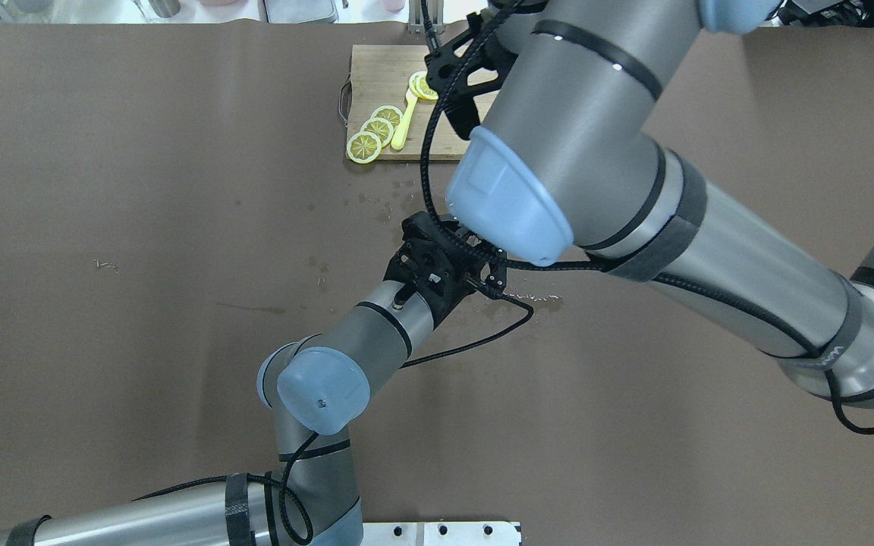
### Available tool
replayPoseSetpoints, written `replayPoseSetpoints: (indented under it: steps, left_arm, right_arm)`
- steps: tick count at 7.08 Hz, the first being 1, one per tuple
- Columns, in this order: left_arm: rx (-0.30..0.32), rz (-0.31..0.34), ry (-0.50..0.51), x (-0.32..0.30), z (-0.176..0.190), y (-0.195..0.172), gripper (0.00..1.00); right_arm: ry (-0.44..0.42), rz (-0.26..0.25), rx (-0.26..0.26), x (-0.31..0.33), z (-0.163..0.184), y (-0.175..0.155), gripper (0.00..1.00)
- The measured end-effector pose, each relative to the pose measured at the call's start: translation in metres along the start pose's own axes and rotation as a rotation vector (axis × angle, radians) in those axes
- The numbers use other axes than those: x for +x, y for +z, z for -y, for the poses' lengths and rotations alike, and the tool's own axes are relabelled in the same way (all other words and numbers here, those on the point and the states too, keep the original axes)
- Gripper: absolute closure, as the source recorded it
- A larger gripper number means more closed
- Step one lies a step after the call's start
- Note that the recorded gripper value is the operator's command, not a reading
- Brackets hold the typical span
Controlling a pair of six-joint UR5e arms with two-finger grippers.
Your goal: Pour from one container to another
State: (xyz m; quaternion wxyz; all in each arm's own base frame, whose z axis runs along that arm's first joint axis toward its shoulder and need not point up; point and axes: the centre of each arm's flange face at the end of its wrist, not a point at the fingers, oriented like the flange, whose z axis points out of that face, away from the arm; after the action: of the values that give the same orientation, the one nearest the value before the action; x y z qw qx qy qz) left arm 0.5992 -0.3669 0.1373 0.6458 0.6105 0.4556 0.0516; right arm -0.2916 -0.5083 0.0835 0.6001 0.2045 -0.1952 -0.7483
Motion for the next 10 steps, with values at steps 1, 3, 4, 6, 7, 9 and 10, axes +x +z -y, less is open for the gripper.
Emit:
replayPoseSetpoints:
  steps: [1,3,4,6,7,9,10]
  left_arm:
    - [0.001,0.0,-0.001,0.0,0.0,0.0,1.0]
    - [0.009,-0.001,-0.005,-0.003,0.002,-0.002,1.0]
    - [0.034,-0.001,-0.015,-0.016,0.003,-0.007,1.0]
    - [0.073,0.032,-0.013,-0.083,-0.009,-0.031,1.0]
    - [0.07,0.052,-0.001,-0.115,-0.021,-0.051,1.0]
    - [0.053,0.123,0.065,-0.204,-0.043,-0.106,1.0]
    - [0.051,0.171,0.097,-0.265,-0.049,-0.144,1.0]
  right_arm:
    - [0.009,-0.03,0.052,-0.008,-0.024,0.001,1.0]
    - [0.004,-0.077,0.149,-0.019,-0.063,0.02,1.0]
    - [-0.006,-0.095,0.196,-0.022,-0.08,0.035,1.0]
    - [-0.025,-0.116,0.282,-0.023,-0.117,0.074,1.0]
    - [-0.038,-0.126,0.33,-0.027,-0.139,0.097,1.0]
    - [-0.051,-0.142,0.404,-0.029,-0.175,0.136,1.0]
    - [-0.056,-0.154,0.437,-0.025,-0.193,0.157,1.0]
